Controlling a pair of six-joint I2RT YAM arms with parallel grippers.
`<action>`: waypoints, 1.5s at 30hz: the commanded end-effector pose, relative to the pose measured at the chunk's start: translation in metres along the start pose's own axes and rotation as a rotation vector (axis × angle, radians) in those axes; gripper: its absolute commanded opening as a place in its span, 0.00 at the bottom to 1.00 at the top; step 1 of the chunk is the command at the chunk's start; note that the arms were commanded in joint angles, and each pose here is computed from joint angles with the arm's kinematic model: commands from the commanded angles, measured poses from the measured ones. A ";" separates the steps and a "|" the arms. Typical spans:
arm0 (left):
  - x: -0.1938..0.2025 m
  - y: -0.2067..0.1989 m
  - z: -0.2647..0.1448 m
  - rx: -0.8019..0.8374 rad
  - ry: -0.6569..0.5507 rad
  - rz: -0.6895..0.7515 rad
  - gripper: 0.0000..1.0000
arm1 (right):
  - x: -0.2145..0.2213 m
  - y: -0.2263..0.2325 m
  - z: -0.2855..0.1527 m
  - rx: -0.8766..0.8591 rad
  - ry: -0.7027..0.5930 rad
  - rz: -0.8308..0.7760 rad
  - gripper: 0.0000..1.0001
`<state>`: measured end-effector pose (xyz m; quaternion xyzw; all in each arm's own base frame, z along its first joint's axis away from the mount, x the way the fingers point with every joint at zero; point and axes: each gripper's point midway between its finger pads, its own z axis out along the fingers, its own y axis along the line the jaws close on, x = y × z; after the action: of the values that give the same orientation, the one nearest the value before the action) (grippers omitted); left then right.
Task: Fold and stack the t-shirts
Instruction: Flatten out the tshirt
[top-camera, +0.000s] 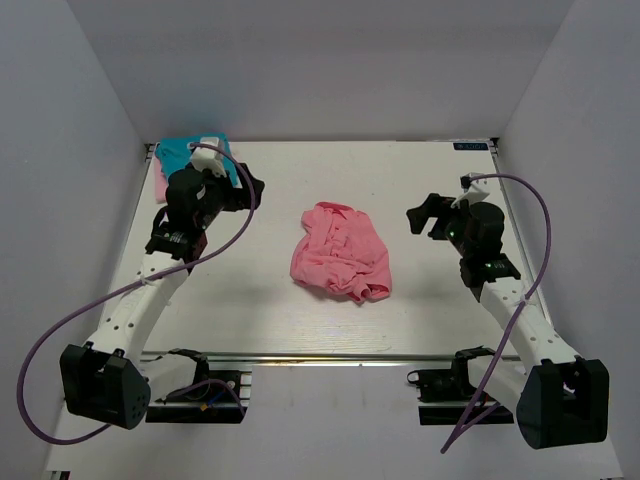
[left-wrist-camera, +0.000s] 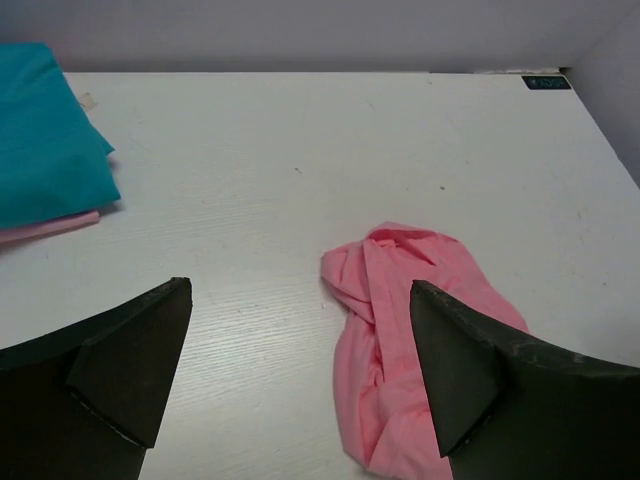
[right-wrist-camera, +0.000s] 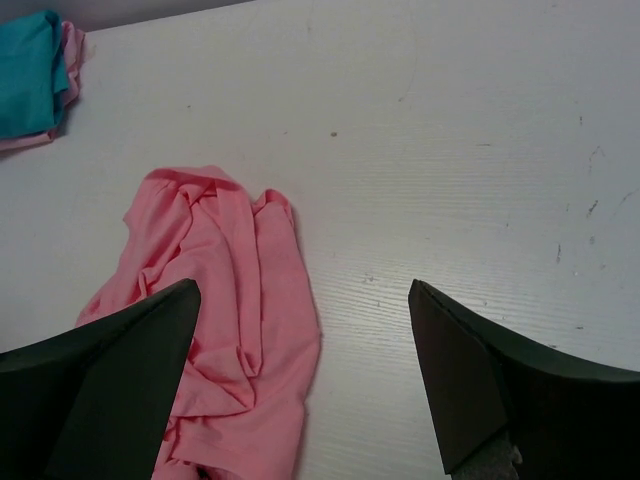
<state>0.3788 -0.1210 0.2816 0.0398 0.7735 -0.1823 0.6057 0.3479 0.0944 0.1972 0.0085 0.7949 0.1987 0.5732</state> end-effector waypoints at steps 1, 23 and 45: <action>-0.013 -0.017 -0.009 0.083 -0.015 -0.026 1.00 | -0.032 0.017 -0.005 -0.064 -0.067 -0.046 0.90; 0.116 -0.060 0.108 0.285 0.508 0.000 1.00 | 0.072 0.008 -0.017 -0.049 0.407 0.051 0.90; 0.194 -0.081 0.189 0.257 0.680 0.180 0.78 | 0.175 0.029 -0.051 -0.175 0.689 0.182 0.90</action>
<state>0.4688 -0.2771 0.0498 0.2274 0.9118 -0.1876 0.2859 0.2413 0.1366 0.0628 -0.0318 0.9223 0.2806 0.2640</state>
